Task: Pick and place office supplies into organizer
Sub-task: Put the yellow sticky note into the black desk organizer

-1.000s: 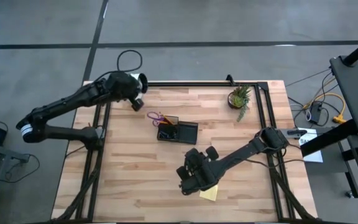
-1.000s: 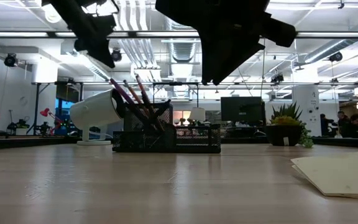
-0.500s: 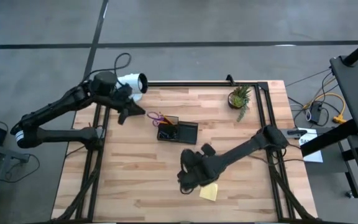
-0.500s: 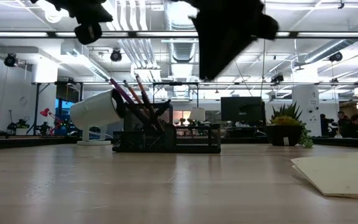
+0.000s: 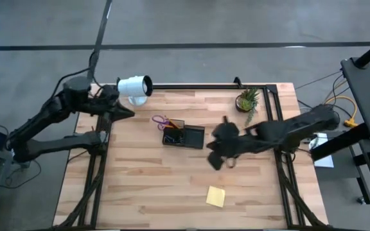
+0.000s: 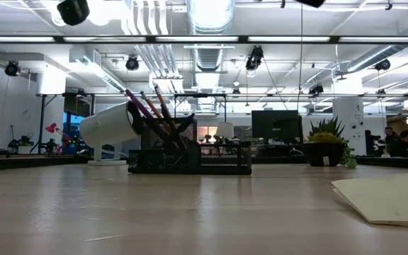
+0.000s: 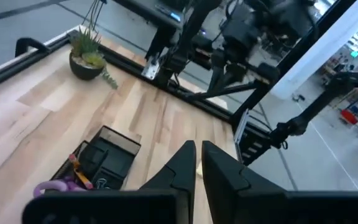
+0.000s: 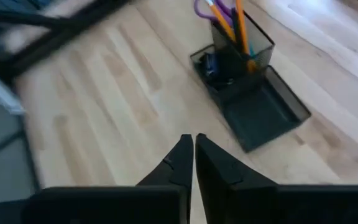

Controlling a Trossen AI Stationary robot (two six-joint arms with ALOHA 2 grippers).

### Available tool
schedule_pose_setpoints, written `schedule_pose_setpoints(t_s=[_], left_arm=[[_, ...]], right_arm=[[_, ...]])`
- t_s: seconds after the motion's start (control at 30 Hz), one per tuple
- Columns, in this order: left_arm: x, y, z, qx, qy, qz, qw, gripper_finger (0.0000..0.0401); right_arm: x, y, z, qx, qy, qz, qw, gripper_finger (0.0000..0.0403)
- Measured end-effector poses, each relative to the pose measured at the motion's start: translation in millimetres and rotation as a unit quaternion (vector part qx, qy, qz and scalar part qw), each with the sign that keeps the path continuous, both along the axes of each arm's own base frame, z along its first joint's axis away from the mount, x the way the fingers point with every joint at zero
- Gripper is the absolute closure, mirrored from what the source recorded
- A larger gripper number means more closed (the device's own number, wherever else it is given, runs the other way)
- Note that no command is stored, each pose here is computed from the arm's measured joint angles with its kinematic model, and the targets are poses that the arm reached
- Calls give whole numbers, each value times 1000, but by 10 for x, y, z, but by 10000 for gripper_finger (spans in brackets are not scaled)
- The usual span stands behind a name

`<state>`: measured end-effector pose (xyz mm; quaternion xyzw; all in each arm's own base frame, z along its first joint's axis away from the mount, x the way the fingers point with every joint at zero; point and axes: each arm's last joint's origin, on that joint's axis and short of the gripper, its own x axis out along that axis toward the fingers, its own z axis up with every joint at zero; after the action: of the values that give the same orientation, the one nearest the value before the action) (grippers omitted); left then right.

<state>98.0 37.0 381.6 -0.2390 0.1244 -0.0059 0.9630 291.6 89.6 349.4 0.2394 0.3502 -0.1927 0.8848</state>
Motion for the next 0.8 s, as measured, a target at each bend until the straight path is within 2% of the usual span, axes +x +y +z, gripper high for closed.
schedule_pose_setpoints(t_s=[0.13,0.23,0.3,0.4,0.47,0.53,0.6,0.7,0.8], left_arm=[[-129,-72,21,-21,-17,7,1000,390],[-258,-143,46,-12,-39,9,999,390],[-308,-163,50,-8,-47,22,999,390],[-334,-176,32,-27,-48,29,998,390],[-298,-177,-6,-35,-48,-7,998,390],[-222,-160,-152,-63,-23,-53,996,390],[-109,-108,-223,-66,-28,-74,995,390],[23,-32,-330,-80,-42,-68,994,390],[147,15,-367,-77,-80,-105,988,390]], right_arm=[[-454,-148,176,30,-55,-52,997,394],[-724,-259,268,100,-117,-133,979,394],[-798,-278,251,110,-153,-149,971,394],[-737,-223,127,99,-186,-104,972,394],[-658,-162,-7,104,-192,-66,974,394],[-573,-104,-156,106,-186,-21,977,394],[-510,-64,-303,110,-174,4,979,394],[-397,25,-397,177,-206,16,962,394],[-285,123,-529,260,-194,87,942,394]])
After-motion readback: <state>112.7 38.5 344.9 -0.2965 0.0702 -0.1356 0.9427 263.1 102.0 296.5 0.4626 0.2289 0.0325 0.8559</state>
